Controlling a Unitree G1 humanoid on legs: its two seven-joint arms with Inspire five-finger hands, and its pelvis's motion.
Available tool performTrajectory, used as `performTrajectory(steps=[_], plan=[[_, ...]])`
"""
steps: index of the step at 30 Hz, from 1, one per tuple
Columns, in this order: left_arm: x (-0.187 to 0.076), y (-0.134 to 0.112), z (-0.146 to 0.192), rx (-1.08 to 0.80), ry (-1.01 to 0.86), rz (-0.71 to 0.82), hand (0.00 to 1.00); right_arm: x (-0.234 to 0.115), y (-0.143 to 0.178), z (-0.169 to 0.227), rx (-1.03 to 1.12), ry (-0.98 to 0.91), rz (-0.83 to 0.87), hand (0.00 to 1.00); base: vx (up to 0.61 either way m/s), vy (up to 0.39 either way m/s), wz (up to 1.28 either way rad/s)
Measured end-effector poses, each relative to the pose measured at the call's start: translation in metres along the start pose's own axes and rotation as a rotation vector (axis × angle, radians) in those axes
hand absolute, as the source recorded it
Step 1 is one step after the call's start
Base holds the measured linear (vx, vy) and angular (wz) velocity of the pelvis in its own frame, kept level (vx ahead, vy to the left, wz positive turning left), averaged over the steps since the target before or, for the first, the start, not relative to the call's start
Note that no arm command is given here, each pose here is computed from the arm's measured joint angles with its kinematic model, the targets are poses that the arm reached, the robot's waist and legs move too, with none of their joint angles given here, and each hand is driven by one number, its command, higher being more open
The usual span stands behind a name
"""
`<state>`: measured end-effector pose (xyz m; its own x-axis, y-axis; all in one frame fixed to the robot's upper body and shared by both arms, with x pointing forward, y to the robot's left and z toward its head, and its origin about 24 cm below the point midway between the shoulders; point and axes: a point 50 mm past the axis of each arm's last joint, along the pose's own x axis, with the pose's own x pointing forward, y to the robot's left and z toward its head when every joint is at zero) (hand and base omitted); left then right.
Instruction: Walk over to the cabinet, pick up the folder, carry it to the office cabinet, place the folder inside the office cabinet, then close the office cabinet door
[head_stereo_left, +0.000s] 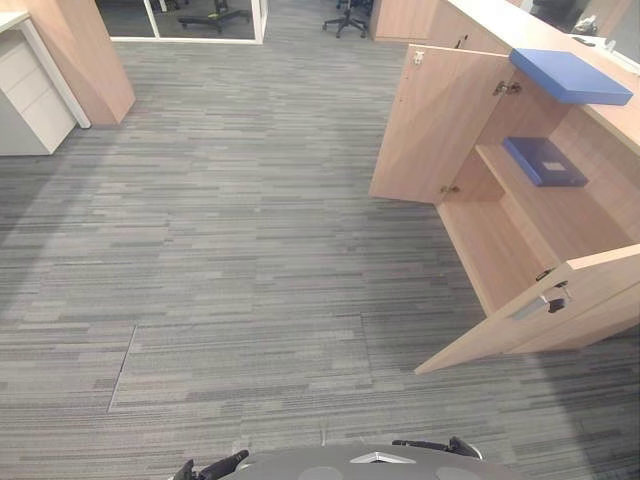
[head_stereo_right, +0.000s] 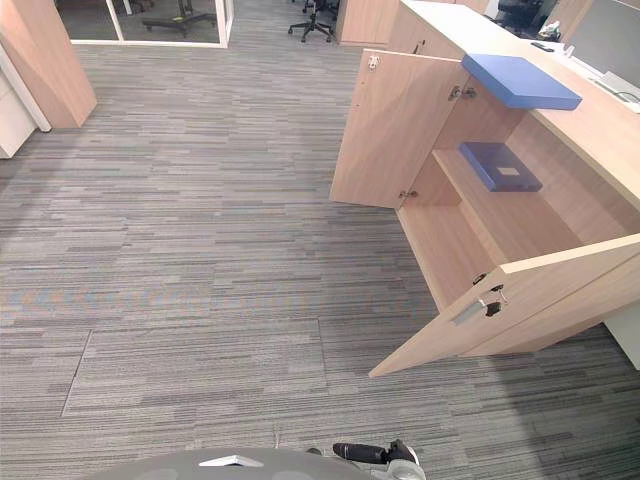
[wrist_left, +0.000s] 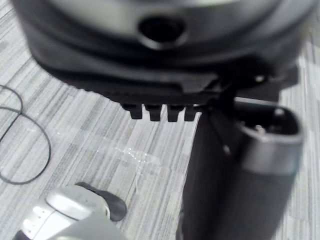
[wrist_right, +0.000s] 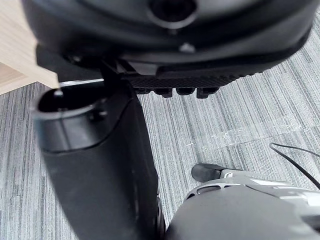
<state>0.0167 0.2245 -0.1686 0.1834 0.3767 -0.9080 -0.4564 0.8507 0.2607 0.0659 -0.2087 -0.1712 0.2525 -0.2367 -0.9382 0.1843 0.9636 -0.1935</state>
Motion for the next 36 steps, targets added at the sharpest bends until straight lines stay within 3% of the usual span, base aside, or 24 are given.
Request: performTrajectory(steps=[10, 18, 24, 32, 36], plan=[[0.001, -0.001, 0.001, 0.008, 0.007, -0.067, 1.0, 0.0, 0.001, -0.001, 0.012, 0.003, 0.012, 1.0, -0.03, -0.007, 0.04], [-0.002, -0.01, 0.0, -0.142, 0.005, -0.062, 1.0, 0.0, -0.007, 0.007, 0.04, -0.031, -0.004, 1.0, -0.02, 0.056, -0.18], [-0.004, -0.013, -0.006, -0.149, 0.021, -0.052, 1.0, 0.0, -0.011, 0.014, -0.005, -0.065, -0.014, 1.0, 0.17, 0.356, -0.58], [-0.003, 0.006, -0.009, -0.119, 0.02, 0.001, 1.0, -0.001, -0.002, 0.007, 0.126, -0.037, 0.009, 1.0, 0.33, 0.35, -0.62], [-0.003, -0.007, -0.01, -0.115, 0.03, -0.037, 1.0, 0.0, -0.017, 0.033, 0.167, -0.118, -0.051, 1.0, 0.32, 0.223, 0.08]])
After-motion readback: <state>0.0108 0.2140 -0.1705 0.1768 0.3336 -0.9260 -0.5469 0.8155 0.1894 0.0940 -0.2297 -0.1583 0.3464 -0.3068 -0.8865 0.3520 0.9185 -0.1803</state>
